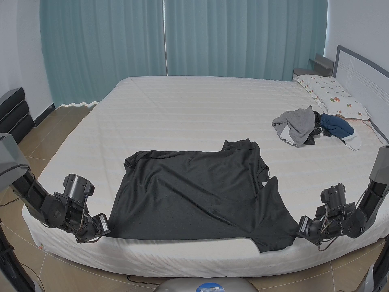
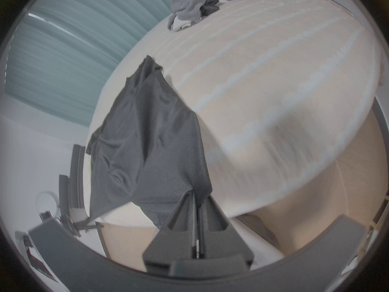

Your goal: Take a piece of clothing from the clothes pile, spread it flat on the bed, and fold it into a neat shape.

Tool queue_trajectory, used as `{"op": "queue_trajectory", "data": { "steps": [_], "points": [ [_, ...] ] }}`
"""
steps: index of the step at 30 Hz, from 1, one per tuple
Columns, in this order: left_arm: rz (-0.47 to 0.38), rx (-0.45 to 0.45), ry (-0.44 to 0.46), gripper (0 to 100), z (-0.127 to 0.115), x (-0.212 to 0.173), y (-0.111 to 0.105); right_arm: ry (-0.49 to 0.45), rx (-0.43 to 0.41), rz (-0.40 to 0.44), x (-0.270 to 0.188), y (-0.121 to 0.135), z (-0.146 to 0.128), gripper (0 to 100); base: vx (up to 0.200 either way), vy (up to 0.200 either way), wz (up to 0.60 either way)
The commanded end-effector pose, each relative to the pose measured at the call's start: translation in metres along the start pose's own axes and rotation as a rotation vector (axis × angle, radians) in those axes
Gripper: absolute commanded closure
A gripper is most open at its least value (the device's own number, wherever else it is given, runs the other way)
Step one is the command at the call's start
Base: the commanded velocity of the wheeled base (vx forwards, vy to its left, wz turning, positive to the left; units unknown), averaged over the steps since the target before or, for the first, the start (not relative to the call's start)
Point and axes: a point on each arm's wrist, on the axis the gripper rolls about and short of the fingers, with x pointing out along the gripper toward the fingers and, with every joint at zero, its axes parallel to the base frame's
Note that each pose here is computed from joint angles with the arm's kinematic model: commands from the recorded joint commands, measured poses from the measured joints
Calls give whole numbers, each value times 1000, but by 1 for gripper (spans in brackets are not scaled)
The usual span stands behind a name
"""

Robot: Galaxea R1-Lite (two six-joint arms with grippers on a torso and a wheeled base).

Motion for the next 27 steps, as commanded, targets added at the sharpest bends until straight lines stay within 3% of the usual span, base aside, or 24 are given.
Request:
{"op": "queue_trajectory", "data": {
  "steps": [1,4,10,11,13,14,23,27],
  "points": [
    [11,25,16,100,-6,-1,2,29,-28,-19,-11,-8,-14,100,0,0,0],
    [34,85,43,100,-14,-1,9,71,-72,-49,-13,-16,-25,100,0,0,0],
    [37,91,50,100,-15,0,9,105,-100,-63,-13,-19,-32,100,0,0,0],
    [37,91,50,100,-15,0,9,115,-107,-64,-12,-18,-34,0,0,0,0],
    [37,91,49,100,-15,0,9,123,-112,-66,-10,-18,-35,0,0,0,0],
    [37,91,49,0,-15,0,9,122,-112,-62,-9,-17,-34,0,0,0,0],
    [14,79,18,0,-8,-3,4,-14,-93,34,-4,7,1,0,0,0,0],
    [-6,61,-17,0,1,-6,0,-53,-15,116,-1,24,18,0,0,0,0]
  ]
}}
